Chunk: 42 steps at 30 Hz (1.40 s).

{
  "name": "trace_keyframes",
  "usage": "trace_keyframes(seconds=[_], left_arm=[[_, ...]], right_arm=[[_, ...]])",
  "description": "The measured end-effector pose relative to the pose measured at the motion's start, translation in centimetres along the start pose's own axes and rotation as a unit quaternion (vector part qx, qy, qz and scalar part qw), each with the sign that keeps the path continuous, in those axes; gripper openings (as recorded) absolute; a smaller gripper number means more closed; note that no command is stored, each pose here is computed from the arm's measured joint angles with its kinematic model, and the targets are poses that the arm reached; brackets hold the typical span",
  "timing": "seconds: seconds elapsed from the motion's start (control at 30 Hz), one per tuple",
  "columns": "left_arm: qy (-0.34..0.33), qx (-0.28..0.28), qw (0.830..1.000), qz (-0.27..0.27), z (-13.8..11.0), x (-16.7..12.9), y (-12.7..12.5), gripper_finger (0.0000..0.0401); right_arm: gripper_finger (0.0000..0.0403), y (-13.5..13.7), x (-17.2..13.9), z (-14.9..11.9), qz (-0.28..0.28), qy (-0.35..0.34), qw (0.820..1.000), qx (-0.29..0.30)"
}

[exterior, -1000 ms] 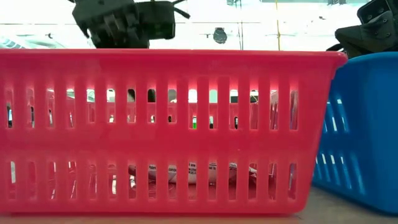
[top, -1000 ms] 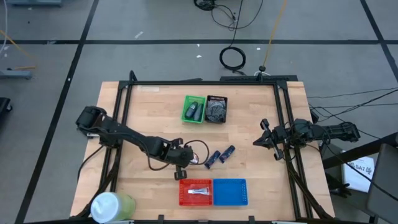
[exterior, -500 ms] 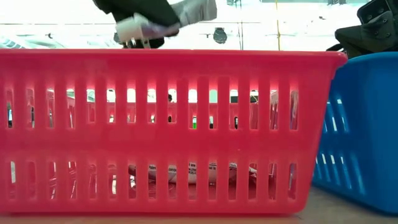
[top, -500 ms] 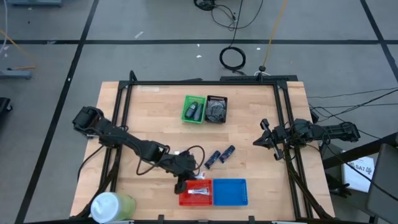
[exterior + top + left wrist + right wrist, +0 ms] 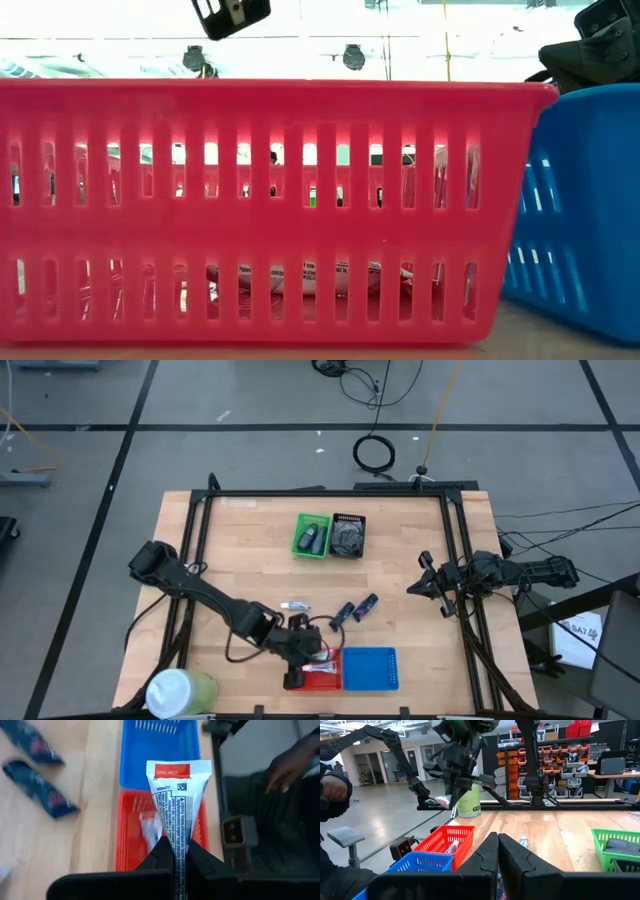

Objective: Pick & Place Travel size toiletries
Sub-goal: Put the bottom toothpaste into the red bin, then put the toothpaste into the red bin

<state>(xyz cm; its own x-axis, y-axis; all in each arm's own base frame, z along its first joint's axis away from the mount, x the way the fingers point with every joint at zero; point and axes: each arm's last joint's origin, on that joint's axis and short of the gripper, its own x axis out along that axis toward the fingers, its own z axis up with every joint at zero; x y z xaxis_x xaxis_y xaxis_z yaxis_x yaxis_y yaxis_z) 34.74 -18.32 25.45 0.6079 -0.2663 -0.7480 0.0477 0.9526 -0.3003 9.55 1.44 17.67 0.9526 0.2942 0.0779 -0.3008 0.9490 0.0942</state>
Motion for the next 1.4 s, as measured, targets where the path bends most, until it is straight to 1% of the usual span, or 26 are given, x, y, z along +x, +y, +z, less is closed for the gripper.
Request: trace_keyframes(seconds=[0.2, 0.3, 0.4, 0.5, 0.57, 0.73, 0.8, 0.9, 1.07, 1.4], left_arm=[[0.031, 0.005, 1.000, 0.002, -0.8, 2.1, -0.4, 0.0010], [0.048, 0.005, 0.999, 0.000, -1.3, 3.2, -0.3, 0.0005], [0.057, 0.024, 0.998, 0.002, -1.5, 4.0, -0.1, 0.0007], [0.071, 0.041, 0.997, 0.009, -1.9, 5.0, 0.3, 0.0019], [0.083, 0.041, 0.996, 0.010, -2.1, 5.6, 0.6, 0.0021], [0.102, 0.027, 0.994, -0.001, -2.3, 6.9, 1.5, 0.0006], [0.108, 0.014, 0.994, -0.005, -2.3, 7.1, 1.8, 0.0007], [0.101, -0.003, 0.995, -0.003, -1.9, 7.0, 2.1, 0.0028], [0.103, -0.002, 0.995, -0.001, -1.9, 7.0, 2.3, 0.0060], [0.104, 0.008, 0.995, -0.001, -1.8, 7.0, 2.4, 0.0066]], right_arm=[[0.0000, 0.0, 0.0, 0.0, 0.000, 0.000, 1.000, 0.000], [0.0000, 0.0, 0.0, 0.0, 0.000, 0.000, 1.000, 0.000], [0.0000, 0.0, 0.0, 0.0, 0.000, 0.000, 1.000, 0.000], [0.0000, 0.0, 0.0, 0.0, 0.000, 0.000, 1.000, 0.000], [0.0000, 0.0, 0.0, 0.0, 0.000, 0.000, 1.000, 0.000], [0.0000, 0.0, 0.0, 0.0, 0.000, 0.000, 1.000, 0.000], [0.0000, 0.0, 0.0, 0.0, 0.000, 0.000, 1.000, 0.000], [0.0000, 0.0, 0.0, 0.0, 0.000, 0.000, 1.000, 0.000], [0.0000, 0.0, 0.0, 0.0, 0.000, 0.000, 1.000, 0.000], [0.0000, 0.0, 0.0, 0.0, 0.000, 0.000, 1.000, 0.000]])
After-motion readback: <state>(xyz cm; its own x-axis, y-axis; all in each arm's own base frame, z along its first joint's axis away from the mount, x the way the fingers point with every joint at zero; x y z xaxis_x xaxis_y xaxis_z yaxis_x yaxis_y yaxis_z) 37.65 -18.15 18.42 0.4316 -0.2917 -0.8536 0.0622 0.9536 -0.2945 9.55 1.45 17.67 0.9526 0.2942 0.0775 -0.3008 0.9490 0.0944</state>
